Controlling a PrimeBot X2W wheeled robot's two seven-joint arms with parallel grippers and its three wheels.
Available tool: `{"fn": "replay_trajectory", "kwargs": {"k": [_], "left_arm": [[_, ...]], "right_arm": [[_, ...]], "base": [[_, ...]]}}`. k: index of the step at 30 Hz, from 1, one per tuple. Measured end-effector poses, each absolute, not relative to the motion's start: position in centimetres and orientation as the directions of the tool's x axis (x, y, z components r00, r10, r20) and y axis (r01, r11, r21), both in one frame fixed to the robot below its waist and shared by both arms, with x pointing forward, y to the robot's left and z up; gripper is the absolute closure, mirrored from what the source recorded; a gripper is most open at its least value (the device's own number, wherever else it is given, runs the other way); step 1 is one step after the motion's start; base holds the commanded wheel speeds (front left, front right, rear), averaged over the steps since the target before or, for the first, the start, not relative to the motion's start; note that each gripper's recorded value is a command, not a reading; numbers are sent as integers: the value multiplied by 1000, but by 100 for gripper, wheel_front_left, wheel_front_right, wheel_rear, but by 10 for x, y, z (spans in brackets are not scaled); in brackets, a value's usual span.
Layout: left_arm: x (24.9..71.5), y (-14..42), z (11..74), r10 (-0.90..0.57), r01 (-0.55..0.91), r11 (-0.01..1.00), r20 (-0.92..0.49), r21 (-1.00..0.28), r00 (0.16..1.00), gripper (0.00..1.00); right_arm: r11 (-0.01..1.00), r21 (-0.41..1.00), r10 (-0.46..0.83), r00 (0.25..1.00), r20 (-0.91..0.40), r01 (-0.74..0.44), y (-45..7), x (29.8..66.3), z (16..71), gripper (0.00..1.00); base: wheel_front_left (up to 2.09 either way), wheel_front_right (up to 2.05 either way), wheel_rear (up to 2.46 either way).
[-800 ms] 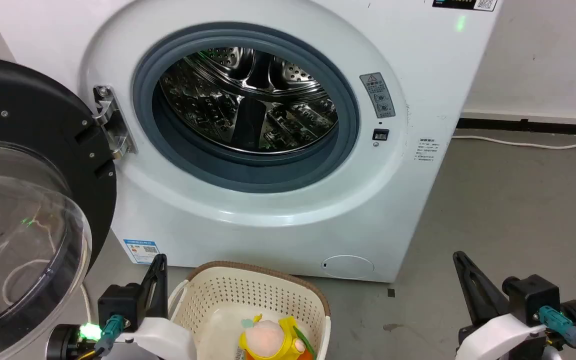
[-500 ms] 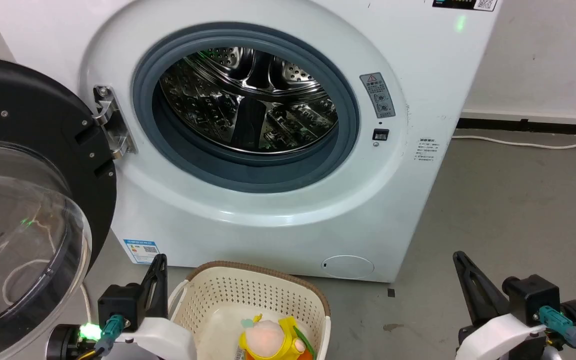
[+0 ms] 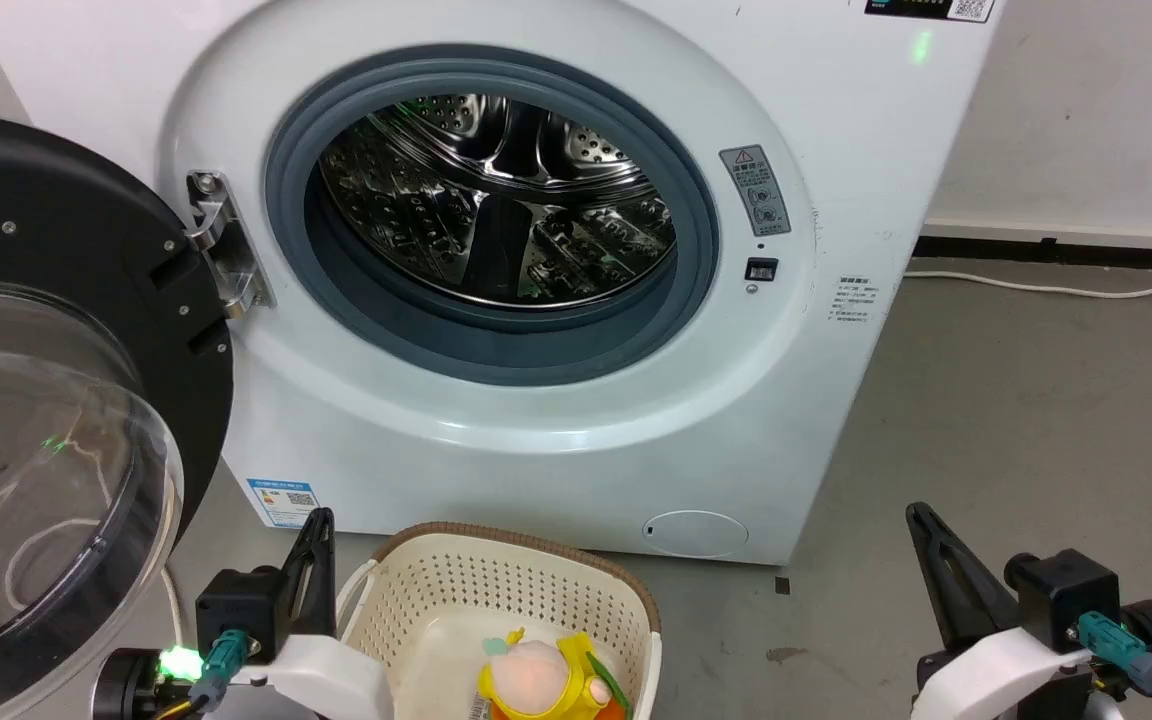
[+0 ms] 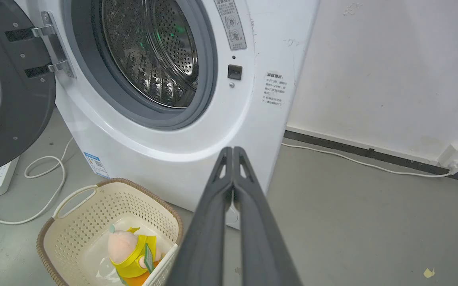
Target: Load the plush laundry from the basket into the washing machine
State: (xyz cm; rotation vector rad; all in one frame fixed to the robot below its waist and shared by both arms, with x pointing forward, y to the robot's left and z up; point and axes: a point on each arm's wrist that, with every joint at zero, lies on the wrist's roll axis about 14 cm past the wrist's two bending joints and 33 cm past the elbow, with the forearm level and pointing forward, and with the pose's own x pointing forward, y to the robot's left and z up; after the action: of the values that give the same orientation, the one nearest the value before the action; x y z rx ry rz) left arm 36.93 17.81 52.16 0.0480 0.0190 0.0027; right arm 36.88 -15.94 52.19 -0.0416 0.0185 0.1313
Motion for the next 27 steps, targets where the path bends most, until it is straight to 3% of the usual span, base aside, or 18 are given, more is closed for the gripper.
{"fn": "replay_trajectory", "kwargs": {"k": [19,20,27], "left_arm": [[369,178,522,3,-2,999,-19,48,1000,100],[369,178,522,3,-2,999,-19,48,1000,0],[369,177,521,0,1,999,-20,47,1000,0]], "right_arm": [[991,-40,130,991,-21,-131,-159,369,522,100],[991,-40,131,991,-21,-131,-159,369,522,0],[991,-38,131,991,-21,-132,-159,369,522,0]], "base": [[0,0,0],[0,0,0],[0,0,0]]}}
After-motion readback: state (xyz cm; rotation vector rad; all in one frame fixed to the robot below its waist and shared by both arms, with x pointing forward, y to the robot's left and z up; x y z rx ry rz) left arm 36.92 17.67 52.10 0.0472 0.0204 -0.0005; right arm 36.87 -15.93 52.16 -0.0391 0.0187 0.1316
